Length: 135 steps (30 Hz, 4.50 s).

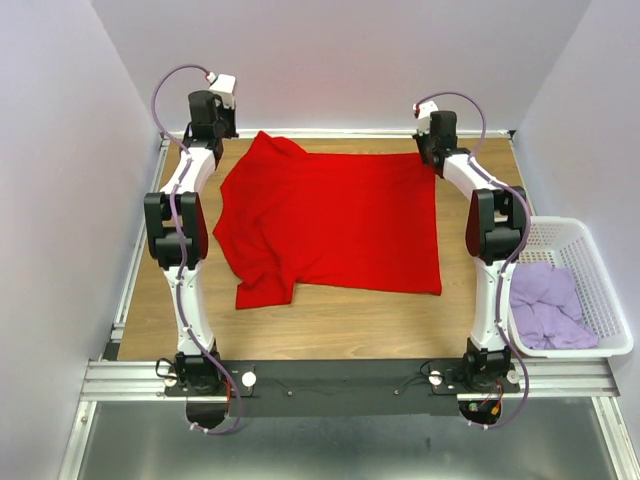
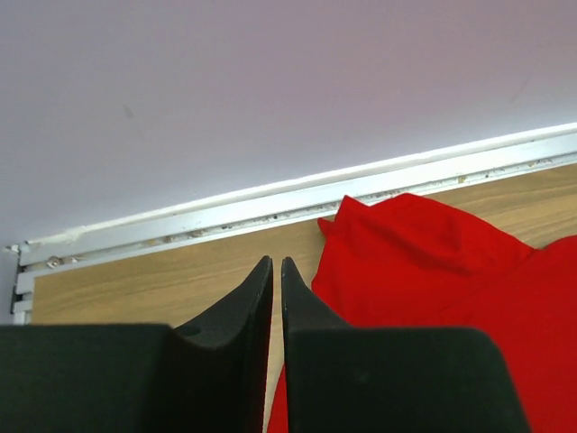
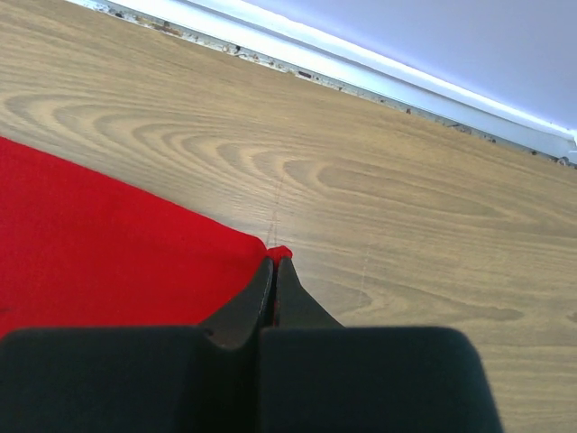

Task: Fold and stack the t-shirts
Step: Flatten the tshirt out

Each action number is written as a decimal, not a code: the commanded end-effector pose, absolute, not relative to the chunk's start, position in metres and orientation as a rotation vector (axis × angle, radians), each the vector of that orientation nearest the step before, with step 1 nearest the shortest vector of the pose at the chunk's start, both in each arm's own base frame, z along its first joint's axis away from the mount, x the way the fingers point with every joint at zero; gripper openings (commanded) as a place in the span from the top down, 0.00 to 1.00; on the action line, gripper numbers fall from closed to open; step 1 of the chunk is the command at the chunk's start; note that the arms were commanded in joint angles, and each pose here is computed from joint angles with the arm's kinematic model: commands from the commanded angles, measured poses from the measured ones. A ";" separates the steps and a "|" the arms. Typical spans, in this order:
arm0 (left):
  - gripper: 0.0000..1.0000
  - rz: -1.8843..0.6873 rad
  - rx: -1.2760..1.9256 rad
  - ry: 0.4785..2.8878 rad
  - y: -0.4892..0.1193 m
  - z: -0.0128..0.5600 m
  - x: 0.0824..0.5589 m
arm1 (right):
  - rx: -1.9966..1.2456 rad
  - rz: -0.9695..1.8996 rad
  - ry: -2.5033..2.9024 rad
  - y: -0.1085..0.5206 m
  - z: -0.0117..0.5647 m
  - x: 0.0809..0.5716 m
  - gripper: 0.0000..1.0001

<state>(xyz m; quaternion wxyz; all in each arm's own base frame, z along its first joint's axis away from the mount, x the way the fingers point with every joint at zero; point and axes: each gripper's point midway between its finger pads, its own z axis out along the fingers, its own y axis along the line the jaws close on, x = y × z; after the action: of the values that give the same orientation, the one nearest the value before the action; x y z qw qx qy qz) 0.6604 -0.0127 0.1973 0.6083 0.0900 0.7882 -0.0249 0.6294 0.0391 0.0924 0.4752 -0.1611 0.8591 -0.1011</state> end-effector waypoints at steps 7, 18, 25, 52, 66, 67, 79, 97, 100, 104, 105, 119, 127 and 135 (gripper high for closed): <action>0.64 -0.120 -0.031 2.024 -0.010 0.163 0.619 | -0.314 -0.326 2.139 0.022 0.070 0.629 0.99; 0.52 -0.087 -0.310 2.258 0.000 0.113 0.507 | 0.079 -0.353 2.166 -0.003 0.122 0.596 0.37; 0.67 -0.084 -0.346 2.381 -0.004 0.080 0.453 | 0.318 0.411 2.393 0.094 0.101 0.489 0.49; 0.75 0.314 -0.423 2.528 0.027 0.023 0.422 | 0.501 0.017 2.716 0.037 -0.001 0.364 0.50; 0.47 0.226 -0.433 2.335 0.024 0.120 0.413 | -0.277 0.419 2.544 0.202 0.096 0.351 0.46; 0.43 0.219 -0.435 2.320 0.024 0.126 0.413 | -0.423 0.464 2.498 0.236 0.108 0.341 0.46; 0.10 0.220 -0.458 2.147 0.033 0.185 0.397 | -1.252 0.690 2.199 0.438 0.086 0.252 0.62; 0.14 0.039 -0.425 2.045 0.012 0.216 0.384 | -1.540 0.647 2.238 0.487 0.002 0.161 0.72; 0.14 0.035 -0.418 2.046 0.012 0.215 0.384 | -1.588 0.672 2.277 0.472 0.001 0.141 0.72; 0.15 0.026 -0.407 2.054 0.010 0.214 0.384 | -1.655 0.656 2.282 0.454 0.008 0.123 0.72; 0.15 0.022 -0.405 2.053 0.009 0.215 0.384 | -1.667 0.653 2.285 0.451 0.010 0.121 0.72; 0.15 0.000 -0.380 2.099 0.001 0.195 0.384 | -1.770 0.789 2.201 0.459 0.051 0.107 0.70; 0.18 -0.046 -0.304 2.201 -0.029 0.163 0.381 | -1.372 0.472 2.230 0.431 0.098 0.187 0.53; 0.21 -0.090 -0.283 2.388 -0.069 0.108 0.367 | -0.622 0.140 2.464 0.278 0.109 0.290 0.39</action>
<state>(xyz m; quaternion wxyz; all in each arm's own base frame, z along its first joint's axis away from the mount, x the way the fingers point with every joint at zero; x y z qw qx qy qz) 0.3794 -0.0560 0.1369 0.4085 -0.1050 0.9064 -0.0223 0.2631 0.3503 0.1178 0.2873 -0.3610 0.8774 0.1313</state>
